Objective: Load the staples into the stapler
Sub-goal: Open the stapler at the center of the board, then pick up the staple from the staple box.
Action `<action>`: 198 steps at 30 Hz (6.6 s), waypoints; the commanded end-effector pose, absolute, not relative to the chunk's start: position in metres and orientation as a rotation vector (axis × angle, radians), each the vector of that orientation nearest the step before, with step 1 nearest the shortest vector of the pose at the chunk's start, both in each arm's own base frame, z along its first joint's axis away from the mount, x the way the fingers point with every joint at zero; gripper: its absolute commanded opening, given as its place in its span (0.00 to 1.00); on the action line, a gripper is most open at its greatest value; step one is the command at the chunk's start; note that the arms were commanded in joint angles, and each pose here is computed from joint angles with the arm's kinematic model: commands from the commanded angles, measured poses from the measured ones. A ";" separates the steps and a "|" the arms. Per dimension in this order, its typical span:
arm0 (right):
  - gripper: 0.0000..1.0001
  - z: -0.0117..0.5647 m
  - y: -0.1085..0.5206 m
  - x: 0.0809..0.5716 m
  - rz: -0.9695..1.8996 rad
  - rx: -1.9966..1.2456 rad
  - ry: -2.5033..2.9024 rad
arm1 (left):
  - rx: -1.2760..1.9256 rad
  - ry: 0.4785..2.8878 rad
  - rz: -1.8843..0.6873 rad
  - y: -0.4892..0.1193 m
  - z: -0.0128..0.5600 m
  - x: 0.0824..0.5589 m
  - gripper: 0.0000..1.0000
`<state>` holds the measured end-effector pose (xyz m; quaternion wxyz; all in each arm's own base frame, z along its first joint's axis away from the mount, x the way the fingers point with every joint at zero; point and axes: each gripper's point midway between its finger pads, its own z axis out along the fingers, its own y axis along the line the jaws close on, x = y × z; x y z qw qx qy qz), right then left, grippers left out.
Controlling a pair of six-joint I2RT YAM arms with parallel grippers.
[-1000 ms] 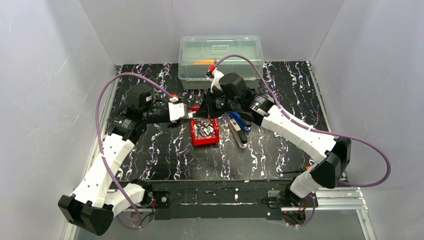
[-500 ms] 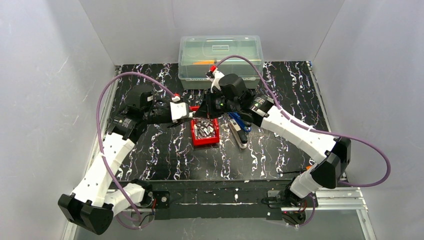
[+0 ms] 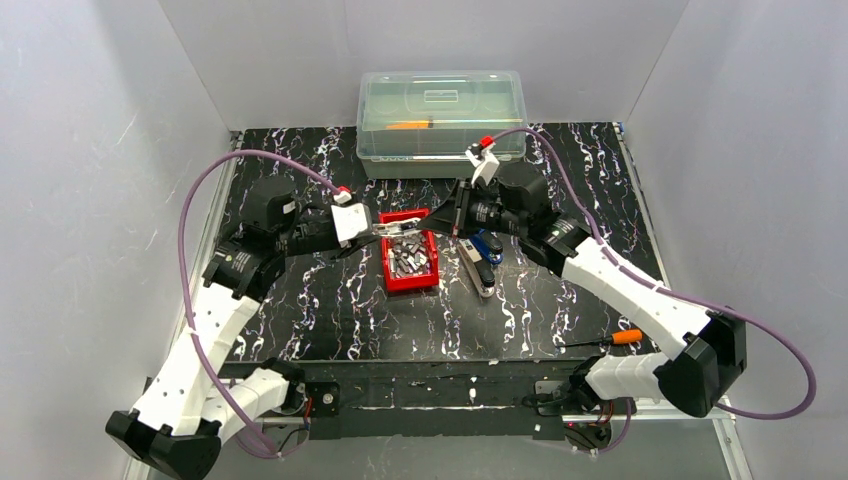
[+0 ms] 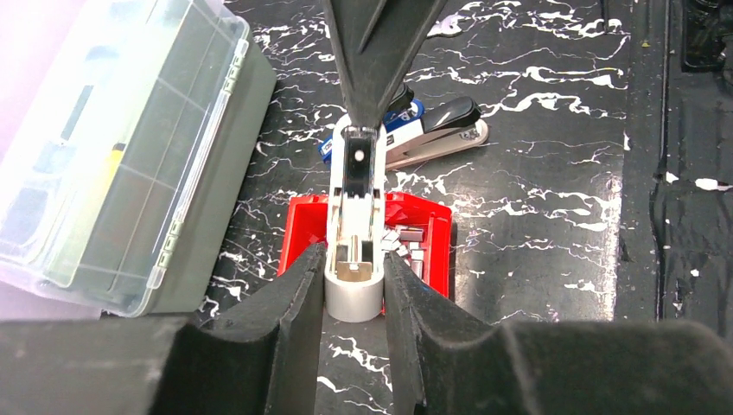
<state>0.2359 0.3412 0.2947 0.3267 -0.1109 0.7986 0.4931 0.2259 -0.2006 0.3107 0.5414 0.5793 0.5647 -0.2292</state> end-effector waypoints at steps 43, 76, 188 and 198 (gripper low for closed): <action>0.01 0.342 0.319 0.213 1.721 -0.510 1.656 | 1.162 1.160 -0.593 -0.203 0.369 0.210 0.00; 0.70 0.286 0.311 0.223 1.436 -0.658 1.912 | 1.706 0.721 -0.373 -0.196 0.320 0.154 0.00; 0.19 0.185 0.365 0.286 1.247 -0.697 2.106 | 1.725 1.313 -0.474 -0.165 0.113 0.166 0.00; 0.19 0.198 0.365 0.284 1.356 -0.682 2.078 | 1.739 1.360 -0.476 -0.163 0.087 0.170 0.21</action>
